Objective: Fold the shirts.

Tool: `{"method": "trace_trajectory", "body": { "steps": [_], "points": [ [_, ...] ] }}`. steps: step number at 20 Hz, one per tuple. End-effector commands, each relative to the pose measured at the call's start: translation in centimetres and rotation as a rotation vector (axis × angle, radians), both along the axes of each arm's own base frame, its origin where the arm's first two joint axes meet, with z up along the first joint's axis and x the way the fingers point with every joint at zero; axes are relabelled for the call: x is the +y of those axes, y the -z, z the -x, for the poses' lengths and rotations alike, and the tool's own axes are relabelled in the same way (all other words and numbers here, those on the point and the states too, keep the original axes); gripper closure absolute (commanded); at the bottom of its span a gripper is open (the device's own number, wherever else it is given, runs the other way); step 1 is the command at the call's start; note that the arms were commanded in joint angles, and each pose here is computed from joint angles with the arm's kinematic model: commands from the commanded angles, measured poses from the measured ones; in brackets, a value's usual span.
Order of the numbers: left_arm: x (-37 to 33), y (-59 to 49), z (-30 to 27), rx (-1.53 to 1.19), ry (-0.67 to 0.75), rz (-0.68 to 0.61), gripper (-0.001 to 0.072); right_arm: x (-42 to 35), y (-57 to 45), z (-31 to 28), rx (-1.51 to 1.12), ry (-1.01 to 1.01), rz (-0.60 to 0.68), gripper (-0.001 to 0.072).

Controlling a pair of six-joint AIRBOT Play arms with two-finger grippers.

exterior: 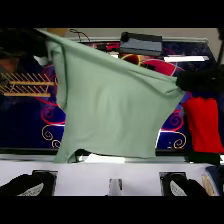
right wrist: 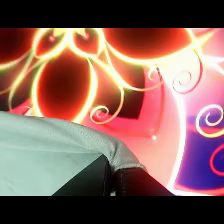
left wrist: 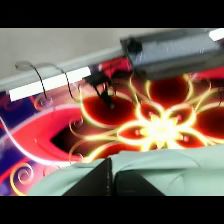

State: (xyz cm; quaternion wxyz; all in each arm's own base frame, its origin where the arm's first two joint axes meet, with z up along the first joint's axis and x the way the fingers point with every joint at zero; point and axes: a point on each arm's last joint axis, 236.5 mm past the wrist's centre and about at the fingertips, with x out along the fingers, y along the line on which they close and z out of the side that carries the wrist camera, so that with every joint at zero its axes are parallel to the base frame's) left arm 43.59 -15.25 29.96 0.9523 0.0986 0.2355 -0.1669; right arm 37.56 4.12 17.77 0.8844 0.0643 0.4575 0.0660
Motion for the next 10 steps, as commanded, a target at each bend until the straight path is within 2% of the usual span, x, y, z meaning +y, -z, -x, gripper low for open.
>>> {"method": "trace_trajectory", "body": {
  "steps": [1, 3, 6, 7, 8, 10],
  "points": [
    [-2.8, 15.7, -1.5, 0.401, -0.034, 0.041, 0.0675, -0.5, 10.8, -1.5, 0.246, 0.071, -0.014, 0.0684],
    [-5.8, 21.4, -0.8, 0.576, 0.003, 0.122, 0.0675, -0.5, 13.7, -1.0, 0.352, 0.071, -0.010, 0.0684],
    [-9.0, 26.9, 0.4, 0.767, 0.031, 0.204, 0.0670, -0.5, 14.9, -1.3, 0.377, 0.083, -0.017, 0.0684],
    [-9.5, 28.2, 0.7, 0.809, 0.034, 0.211, 0.0627, -0.4, 14.8, -1.4, 0.373, 0.095, -0.023, 0.0684],
    [-9.6, 29.1, 1.1, 0.844, 0.034, 0.207, 0.0553, -0.4, 14.8, -1.5, 0.369, 0.100, -0.026, 0.0684],
    [-8.9, 29.6, 1.5, 0.874, 0.030, 0.184, 0.0205, -0.5, 14.8, -1.6, 0.368, 0.100, -0.023, 0.0676]
  ]
}}
